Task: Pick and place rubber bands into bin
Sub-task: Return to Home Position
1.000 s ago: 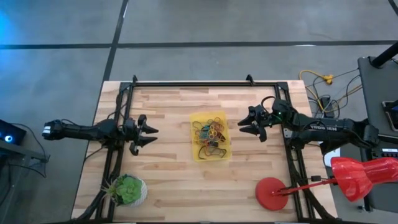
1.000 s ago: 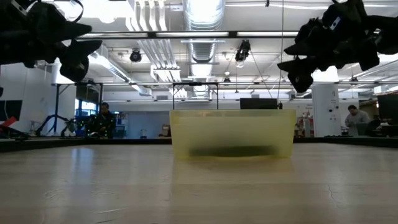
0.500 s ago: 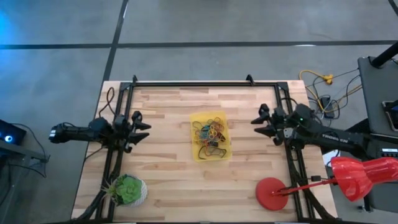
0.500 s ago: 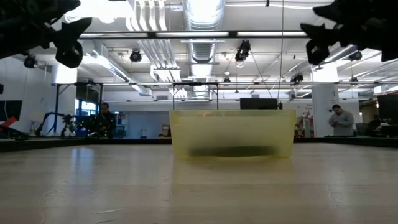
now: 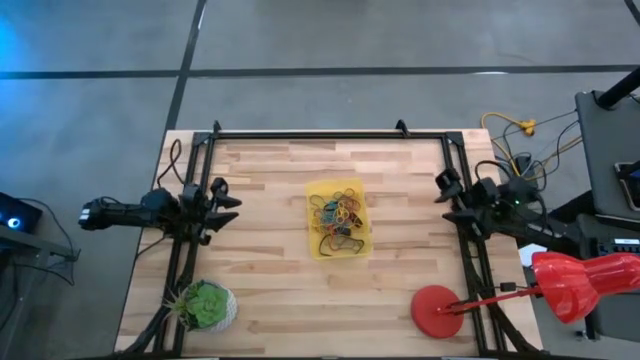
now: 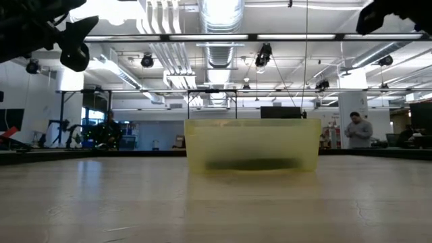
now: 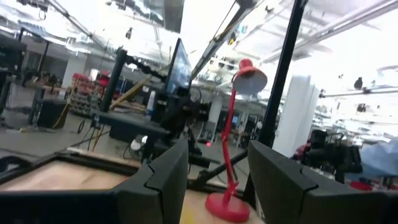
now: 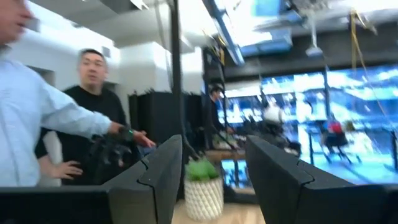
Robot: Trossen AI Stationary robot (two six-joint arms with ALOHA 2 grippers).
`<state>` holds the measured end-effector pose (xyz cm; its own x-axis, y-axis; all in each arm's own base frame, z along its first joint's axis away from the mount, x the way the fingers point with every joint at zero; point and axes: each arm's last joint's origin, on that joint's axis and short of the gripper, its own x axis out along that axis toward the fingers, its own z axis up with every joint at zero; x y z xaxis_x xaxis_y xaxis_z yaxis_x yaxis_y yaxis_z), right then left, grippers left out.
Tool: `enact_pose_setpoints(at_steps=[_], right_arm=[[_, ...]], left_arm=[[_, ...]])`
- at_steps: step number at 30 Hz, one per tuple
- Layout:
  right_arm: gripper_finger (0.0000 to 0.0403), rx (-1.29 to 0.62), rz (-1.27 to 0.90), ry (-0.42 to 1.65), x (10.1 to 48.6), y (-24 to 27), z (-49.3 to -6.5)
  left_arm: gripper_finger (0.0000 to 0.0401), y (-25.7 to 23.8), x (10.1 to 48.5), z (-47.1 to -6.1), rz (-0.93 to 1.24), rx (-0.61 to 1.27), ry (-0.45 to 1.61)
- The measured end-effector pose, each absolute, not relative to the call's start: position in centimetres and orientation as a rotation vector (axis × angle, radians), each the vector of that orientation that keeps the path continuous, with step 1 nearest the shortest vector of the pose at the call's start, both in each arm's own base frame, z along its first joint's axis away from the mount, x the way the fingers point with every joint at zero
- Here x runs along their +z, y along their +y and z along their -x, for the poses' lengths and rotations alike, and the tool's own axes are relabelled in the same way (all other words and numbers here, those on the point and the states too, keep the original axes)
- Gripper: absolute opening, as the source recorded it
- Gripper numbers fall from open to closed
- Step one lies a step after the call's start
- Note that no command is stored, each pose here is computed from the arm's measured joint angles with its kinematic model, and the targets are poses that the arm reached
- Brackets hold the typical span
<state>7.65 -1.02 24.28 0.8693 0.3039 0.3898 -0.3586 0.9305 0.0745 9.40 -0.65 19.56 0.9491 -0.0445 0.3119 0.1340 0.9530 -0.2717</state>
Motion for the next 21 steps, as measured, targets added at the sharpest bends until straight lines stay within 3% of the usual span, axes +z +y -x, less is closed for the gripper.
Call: enact_pose_setpoints(at_steps=[11,21], right_arm=[[0.0165,0.489,-0.140,-0.439,24.6,0.2,-6.9],[0.0168,0.490,-0.162,-0.398,24.4,0.1,-7.5]], left_arm=[[0.0152,-0.7,19.2,-9.7,0.293,-0.086,-0.265],[0.0152,-0.7,18.9,-10.1,0.292,-0.081,-0.230]])
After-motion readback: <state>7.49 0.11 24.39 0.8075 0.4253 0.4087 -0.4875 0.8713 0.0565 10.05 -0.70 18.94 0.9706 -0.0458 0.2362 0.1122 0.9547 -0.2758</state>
